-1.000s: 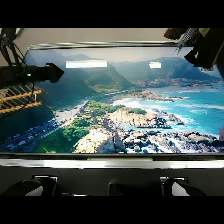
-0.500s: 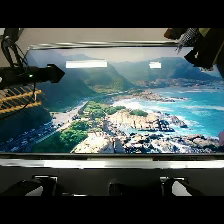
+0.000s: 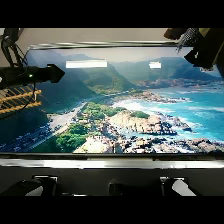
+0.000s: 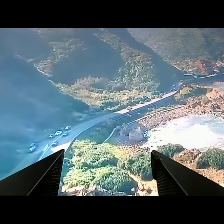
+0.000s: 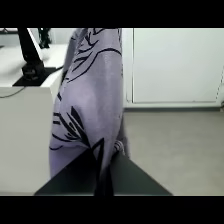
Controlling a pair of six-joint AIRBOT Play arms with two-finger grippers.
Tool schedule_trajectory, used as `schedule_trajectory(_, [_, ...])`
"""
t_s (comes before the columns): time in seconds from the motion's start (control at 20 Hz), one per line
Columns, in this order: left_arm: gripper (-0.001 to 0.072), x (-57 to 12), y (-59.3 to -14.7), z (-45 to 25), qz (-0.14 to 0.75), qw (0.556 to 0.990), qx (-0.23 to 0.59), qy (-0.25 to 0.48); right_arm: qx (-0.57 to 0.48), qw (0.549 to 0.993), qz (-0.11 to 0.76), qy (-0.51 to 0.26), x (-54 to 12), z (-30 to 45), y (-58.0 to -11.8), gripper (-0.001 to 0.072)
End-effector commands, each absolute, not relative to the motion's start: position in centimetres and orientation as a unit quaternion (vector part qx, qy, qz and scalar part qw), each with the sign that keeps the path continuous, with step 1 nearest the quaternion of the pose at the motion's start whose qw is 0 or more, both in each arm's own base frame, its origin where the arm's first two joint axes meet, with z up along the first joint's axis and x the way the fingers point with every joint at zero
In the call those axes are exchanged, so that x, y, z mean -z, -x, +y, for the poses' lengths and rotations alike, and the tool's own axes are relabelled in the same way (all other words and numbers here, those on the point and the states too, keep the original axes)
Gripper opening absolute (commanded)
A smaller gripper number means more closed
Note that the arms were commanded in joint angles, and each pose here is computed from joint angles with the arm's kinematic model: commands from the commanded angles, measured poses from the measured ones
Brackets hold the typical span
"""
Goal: Fold the clothes and pants, and hang the long-sleeved shirts on hangers.
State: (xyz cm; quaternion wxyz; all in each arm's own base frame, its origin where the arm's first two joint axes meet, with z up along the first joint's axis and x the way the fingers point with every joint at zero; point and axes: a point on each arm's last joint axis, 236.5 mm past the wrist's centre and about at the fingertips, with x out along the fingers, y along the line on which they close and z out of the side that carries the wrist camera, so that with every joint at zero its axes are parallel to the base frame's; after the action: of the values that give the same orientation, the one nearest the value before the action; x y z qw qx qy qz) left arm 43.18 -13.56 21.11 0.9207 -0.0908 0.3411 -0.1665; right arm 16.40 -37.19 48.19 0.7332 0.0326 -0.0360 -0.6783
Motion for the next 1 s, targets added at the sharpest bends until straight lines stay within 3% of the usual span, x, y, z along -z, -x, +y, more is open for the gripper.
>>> schedule_trajectory(0.0, [0.0607, -21.1, -43.2, -13.6, 0.342, 0.920, 0.167, 0.090, 0.669, 0.741, -0.013, -0.057, -46.6, -37.9, -16.5, 0.0041])
schedule_trajectory(0.25, [0.0608, -21.1, -43.1, -13.6, 0.342, 0.920, 0.167, 0.090, 0.673, 0.735, 0.012, -0.076, -45.1, -37.8, -16.2, 0.0044])
schedule_trajectory(0.3, [0.0607, -21.1, -43.1, -13.6, 0.342, 0.920, 0.167, 0.090, 0.675, 0.733, 0.017, -0.077, -44.9, -37.7, -16.0, 0.0103])
schedule_trajectory(0.4, [0.0609, -21.2, -43.1, -13.6, 0.341, 0.921, 0.167, 0.090, 0.677, 0.731, 0.014, -0.079, -45.3, -37.2, -15.4, 0.0555])
schedule_trajectory(0.45, [0.0611, -21.3, -43.0, -13.5, 0.339, 0.921, 0.167, 0.090, 0.676, 0.733, 0.005, -0.076, -45.9, -36.8, -15.0, 0.0606])
schedule_trajectory(0.7, [0.0618, -23.7, -42.5, -11.0, 0.311, 0.935, 0.144, 0.093, 0.636, 0.761, -0.125, -0.025, -54.3, -31.8, -12.3, 0.0585])
schedule_trajectory(0.85, [0.0618, -25.6, -42.0, -8.2, 0.288, 0.944, 0.115, 0.110, 0.554, 0.803, -0.216, -0.023, -58.7, -28.2, -13.6, 0.0566])
schedule_trajectory(0.95, [0.0616, -26.7, -41.6, -6.4, 0.275, 0.948, 0.093, 0.127, 0.468, 0.850, -0.229, -0.075, -58.6, -26.5, -17.5, 0.0367])
